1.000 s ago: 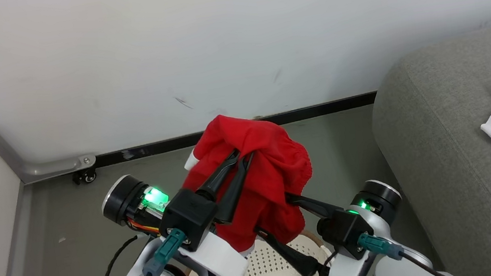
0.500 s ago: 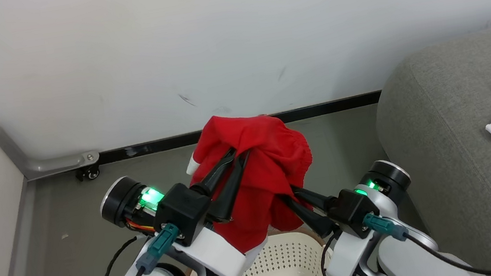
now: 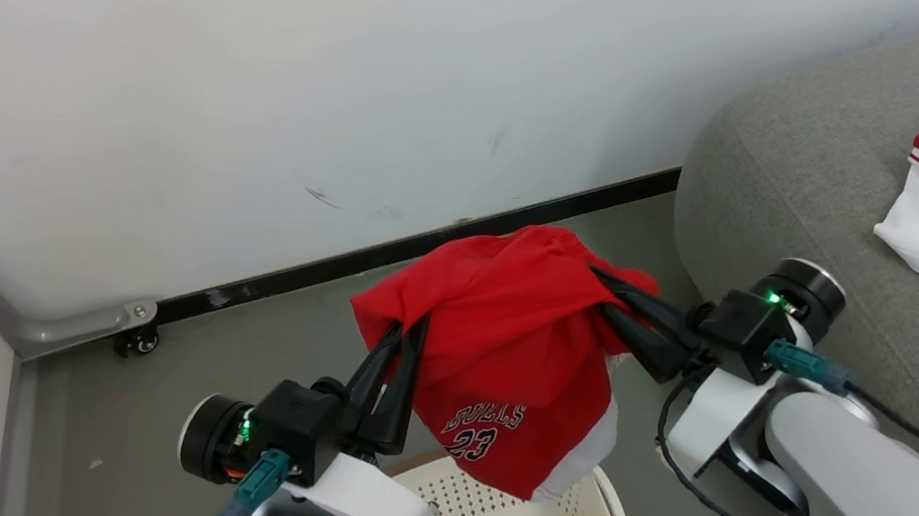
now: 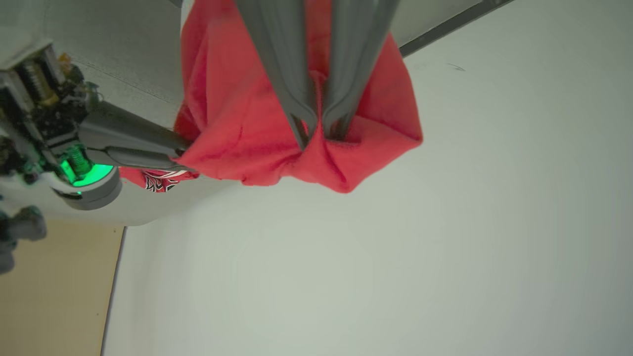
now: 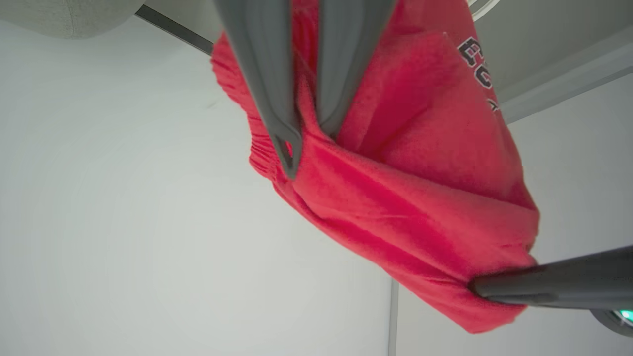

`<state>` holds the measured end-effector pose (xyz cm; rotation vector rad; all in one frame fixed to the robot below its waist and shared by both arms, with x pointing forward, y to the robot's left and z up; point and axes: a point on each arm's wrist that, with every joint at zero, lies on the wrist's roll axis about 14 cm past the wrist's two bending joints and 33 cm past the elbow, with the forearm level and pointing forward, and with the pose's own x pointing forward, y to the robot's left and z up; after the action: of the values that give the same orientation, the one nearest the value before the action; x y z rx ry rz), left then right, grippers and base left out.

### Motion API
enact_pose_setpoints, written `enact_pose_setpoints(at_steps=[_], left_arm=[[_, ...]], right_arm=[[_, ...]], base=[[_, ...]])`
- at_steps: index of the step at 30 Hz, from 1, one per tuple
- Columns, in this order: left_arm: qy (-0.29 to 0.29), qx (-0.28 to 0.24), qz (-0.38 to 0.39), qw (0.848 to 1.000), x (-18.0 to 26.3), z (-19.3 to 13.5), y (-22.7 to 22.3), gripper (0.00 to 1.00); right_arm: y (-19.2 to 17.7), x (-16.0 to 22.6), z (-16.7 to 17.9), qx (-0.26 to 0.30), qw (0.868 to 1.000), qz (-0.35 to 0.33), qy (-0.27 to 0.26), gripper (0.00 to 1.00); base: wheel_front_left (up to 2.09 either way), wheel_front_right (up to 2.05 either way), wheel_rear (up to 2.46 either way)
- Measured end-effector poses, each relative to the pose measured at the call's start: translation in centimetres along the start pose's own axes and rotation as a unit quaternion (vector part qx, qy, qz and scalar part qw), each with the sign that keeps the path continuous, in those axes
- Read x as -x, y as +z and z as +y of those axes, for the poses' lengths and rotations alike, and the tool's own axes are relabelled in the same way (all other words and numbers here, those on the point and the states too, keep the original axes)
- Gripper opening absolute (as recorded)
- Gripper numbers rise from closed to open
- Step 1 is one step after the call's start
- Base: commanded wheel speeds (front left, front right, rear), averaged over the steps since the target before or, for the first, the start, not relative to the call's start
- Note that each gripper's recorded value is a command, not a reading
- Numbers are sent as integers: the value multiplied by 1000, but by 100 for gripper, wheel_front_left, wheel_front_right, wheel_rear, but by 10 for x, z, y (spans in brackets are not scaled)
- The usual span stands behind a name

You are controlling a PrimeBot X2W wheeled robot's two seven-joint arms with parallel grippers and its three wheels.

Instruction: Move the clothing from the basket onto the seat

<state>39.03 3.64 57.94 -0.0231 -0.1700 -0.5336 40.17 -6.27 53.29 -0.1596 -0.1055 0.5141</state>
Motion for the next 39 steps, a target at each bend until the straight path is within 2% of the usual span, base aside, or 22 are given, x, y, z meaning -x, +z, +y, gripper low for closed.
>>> enact_pose_setpoints(at_steps=[1, 3, 4, 5, 10, 23, 31, 39], left_arm=[[0, 9, -1, 1000, 0, -1, -1, 23], [-1, 14, 0, 1000, -1, -3, -3, 45], [-3, 19, -2, 1000, -1, -4, -3, 77], [-5, 27, -3, 1000, -2, -7, -4, 100], [-14, 50, -8, 999, -3, -13, -6, 100], [-73, 47, -4, 996, -3, -39, -15, 100], [-104, 50, 2, 993, -2, -56, -23, 100], [-141, 57, 8, 988, -1, -78, -28, 100]], right_arm=[[2, 1, -5, 0, 1000, -3, -7, 0], [4, 3, -10, 1, 1000, -7, -13, 0], [5, 4, -14, 2, 1000, -8, -18, 0], [5, 6, -18, 3, 1000, -8, -23, 0], [8, 16, -44, 11, 998, -10, -56, 0], [10, 51, -101, 26, 990, -9, -137, 0], [4, 87, -138, 35, 980, 3, -198, 0], [8, 111, -156, 45, 971, 0, -234, 0]], base=[[0, 0, 0], [0, 0, 0], [0, 0, 0], [0, 0, 0], [0, 0, 0], [0, 0, 0], [0, 0, 0], [0, 0, 0]])
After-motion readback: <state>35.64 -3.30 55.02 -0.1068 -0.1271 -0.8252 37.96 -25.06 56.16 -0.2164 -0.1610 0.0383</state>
